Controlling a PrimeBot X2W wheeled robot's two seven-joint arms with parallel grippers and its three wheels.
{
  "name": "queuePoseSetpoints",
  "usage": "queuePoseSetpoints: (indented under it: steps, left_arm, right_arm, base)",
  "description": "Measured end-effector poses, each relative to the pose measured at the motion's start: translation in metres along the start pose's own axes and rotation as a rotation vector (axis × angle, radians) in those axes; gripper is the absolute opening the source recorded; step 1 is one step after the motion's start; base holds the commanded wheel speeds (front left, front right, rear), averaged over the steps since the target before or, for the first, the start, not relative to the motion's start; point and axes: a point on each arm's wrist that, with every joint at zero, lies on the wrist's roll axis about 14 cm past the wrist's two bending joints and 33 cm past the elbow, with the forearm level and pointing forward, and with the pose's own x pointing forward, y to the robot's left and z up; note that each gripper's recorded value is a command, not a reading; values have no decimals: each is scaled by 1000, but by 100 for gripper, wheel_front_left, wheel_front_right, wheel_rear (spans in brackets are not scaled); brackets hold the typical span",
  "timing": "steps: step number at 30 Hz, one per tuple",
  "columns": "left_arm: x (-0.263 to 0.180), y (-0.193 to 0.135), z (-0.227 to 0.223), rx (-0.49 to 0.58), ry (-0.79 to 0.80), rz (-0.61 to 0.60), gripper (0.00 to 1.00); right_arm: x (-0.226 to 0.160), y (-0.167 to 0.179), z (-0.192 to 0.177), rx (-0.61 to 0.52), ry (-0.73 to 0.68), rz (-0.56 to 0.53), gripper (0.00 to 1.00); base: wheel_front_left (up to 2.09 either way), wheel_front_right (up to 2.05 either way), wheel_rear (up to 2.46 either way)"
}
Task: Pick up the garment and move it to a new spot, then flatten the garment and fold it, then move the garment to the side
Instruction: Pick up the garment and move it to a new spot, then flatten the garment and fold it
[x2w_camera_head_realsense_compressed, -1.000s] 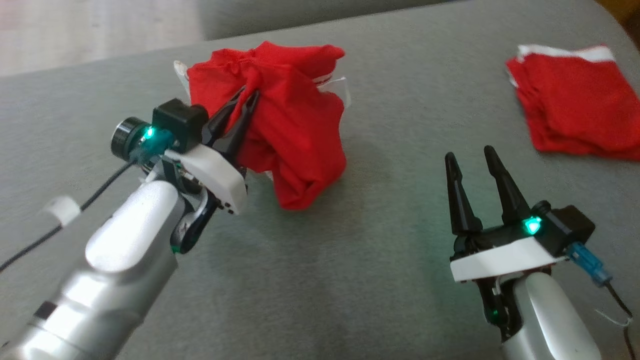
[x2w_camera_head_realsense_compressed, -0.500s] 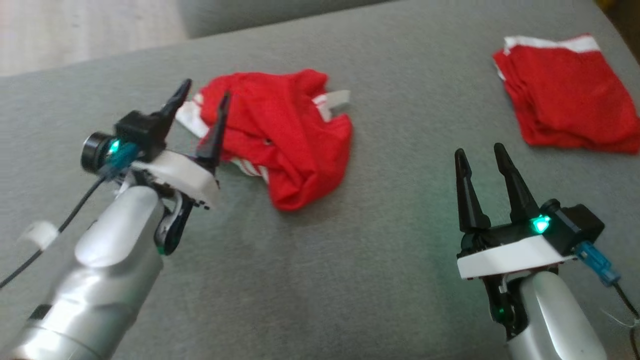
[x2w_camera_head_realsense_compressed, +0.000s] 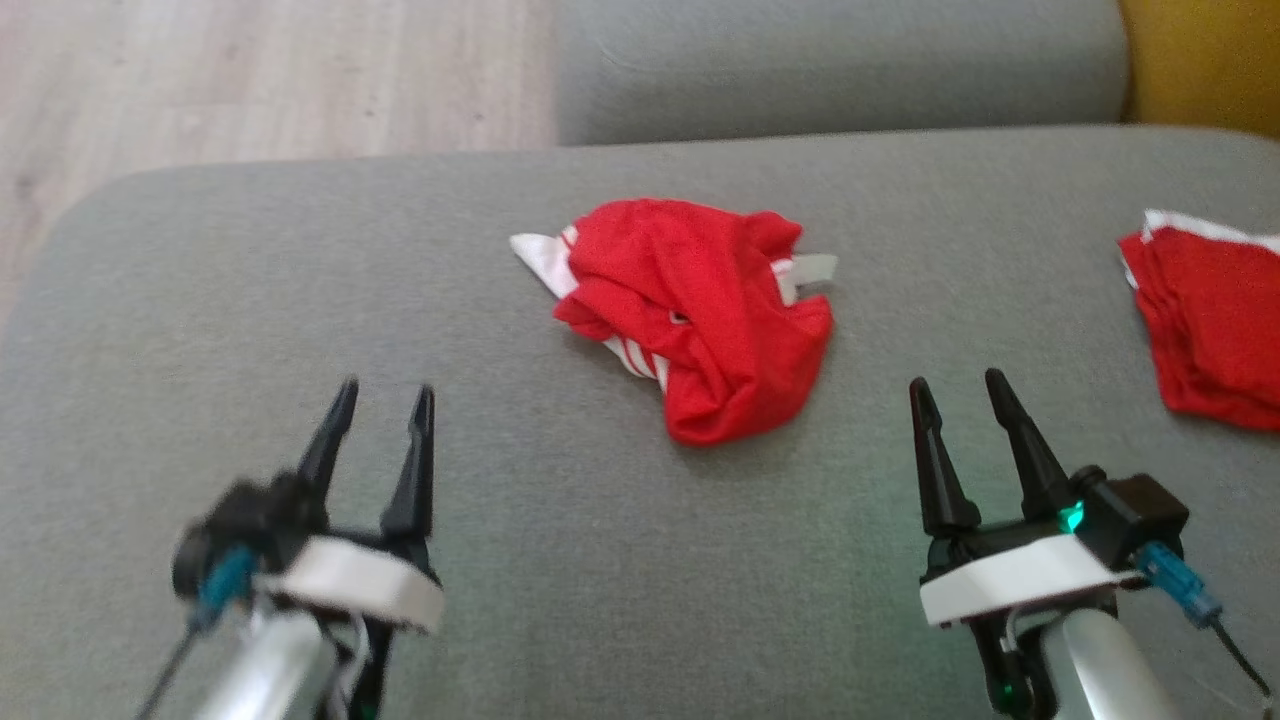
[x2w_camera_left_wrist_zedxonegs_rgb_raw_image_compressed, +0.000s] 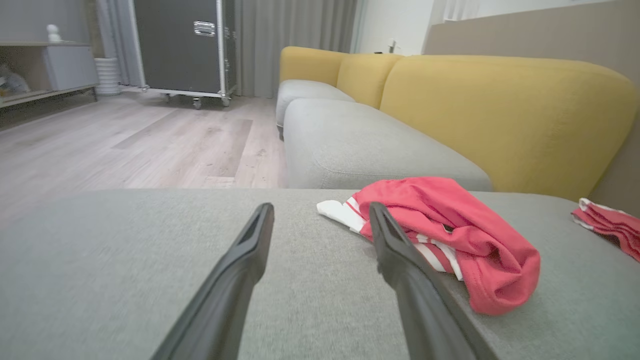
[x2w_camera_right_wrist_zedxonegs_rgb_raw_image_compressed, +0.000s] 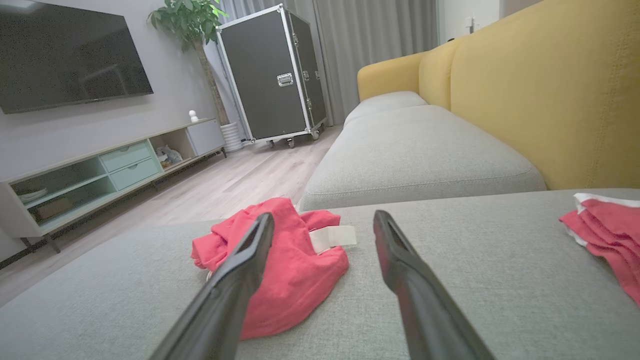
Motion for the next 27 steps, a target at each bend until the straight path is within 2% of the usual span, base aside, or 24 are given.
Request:
queuePoseSetpoints:
  steps: [6, 14, 20, 23, 27]
  left_arm:
    - [-36, -4, -16, -66, 1, 72, 100]
    - [-31, 1, -4, -80, -55, 98, 100]
    - [-25, 10, -3, -81, -63, 115, 100]
    - [-21, 15, -6, -92, -59, 134, 100]
    - [-21, 19, -14, -100, -40, 148, 100]
  right_arm:
    - [0, 12, -1, -1, 4, 34, 100]
    - [10, 9, -11, -29, 34, 37, 100]
    - [39, 13, -20, -61, 80, 67, 100]
    - [61, 5, -29, -106, 135, 59, 100]
    - [84, -3, -49, -100, 230, 38, 100]
  base:
    - [0, 0, 0]
    - [0, 0, 0]
    - [0, 0, 0]
    - [0, 0, 0]
    - [0, 0, 0]
